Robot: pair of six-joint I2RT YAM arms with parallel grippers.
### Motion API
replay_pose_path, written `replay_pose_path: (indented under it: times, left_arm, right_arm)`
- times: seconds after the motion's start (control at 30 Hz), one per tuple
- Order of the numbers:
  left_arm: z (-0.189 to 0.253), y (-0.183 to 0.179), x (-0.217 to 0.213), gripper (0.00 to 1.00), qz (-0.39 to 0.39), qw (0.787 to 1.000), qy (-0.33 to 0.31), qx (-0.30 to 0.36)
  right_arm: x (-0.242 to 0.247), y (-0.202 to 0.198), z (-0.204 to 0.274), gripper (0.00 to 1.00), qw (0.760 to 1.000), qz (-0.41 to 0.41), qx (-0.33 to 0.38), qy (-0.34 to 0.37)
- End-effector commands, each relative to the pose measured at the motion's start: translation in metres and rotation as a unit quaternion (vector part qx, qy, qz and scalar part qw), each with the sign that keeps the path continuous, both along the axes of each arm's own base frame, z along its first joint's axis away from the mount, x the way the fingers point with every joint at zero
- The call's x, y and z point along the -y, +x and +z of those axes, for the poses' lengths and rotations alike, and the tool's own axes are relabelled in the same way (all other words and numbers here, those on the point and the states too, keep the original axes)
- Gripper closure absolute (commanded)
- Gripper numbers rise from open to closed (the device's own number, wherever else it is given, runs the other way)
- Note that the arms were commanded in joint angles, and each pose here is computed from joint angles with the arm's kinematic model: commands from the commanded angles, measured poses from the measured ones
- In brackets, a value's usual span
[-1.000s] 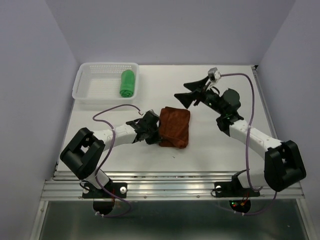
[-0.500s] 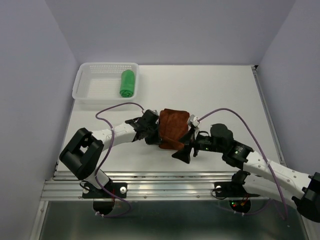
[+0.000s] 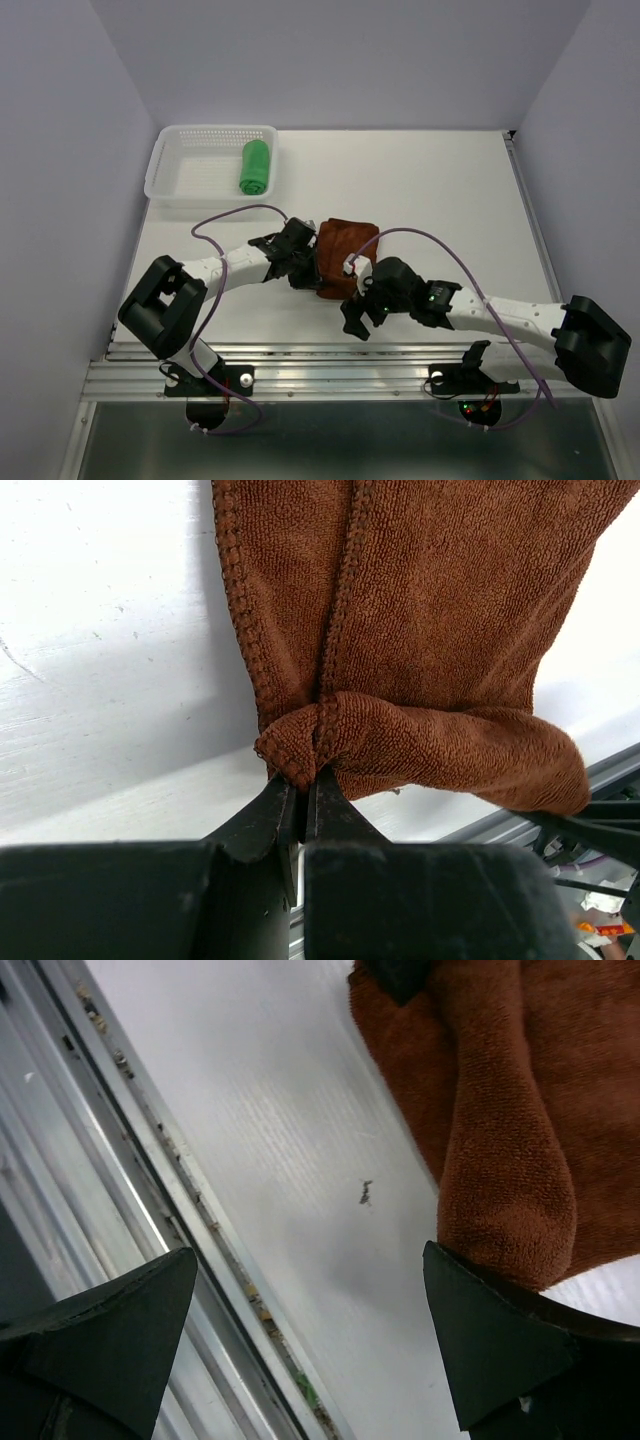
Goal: Roll the towels
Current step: Roll the towel
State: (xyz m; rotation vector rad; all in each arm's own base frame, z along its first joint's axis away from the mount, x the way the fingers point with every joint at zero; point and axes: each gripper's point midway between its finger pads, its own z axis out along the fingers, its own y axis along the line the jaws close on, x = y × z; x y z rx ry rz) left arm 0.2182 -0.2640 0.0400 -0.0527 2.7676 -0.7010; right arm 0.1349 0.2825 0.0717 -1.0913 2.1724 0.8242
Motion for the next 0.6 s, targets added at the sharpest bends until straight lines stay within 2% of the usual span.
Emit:
replay_pose_path:
  times: [0.0, 0.2, 0.4, 0.57]
  left_arm:
    - [0.01, 0.003, 0.002, 1.0, -0.017, 1.0, -0.007, 0.01]
    - [0.009, 0.004, 0.0, 1.0, -0.021, 1.0, -0.009, 0.009]
    - [0.01, 0.005, 0.002, 1.0, -0.028, 0.999, -0.022, 0.002]
    - [0.012, 0.004, 0.002, 1.0, -0.032, 0.999, -0.037, -0.008]
  right_arm:
    - [-0.013, 0.032, 0.026, 0.0, 0.996, -0.033, 0.077, 0.022]
    - [-0.001, 0.056, 0.019, 0.0, 0.989, -0.107, 0.103, -0.002]
    - [-0.018, 0.052, 0.013, 0.0, 0.993, -0.047, 0.104, -0.004]
    - [-0.021, 0.066, 0.006, 0.0, 0.99, -0.058, 0.124, -0.023]
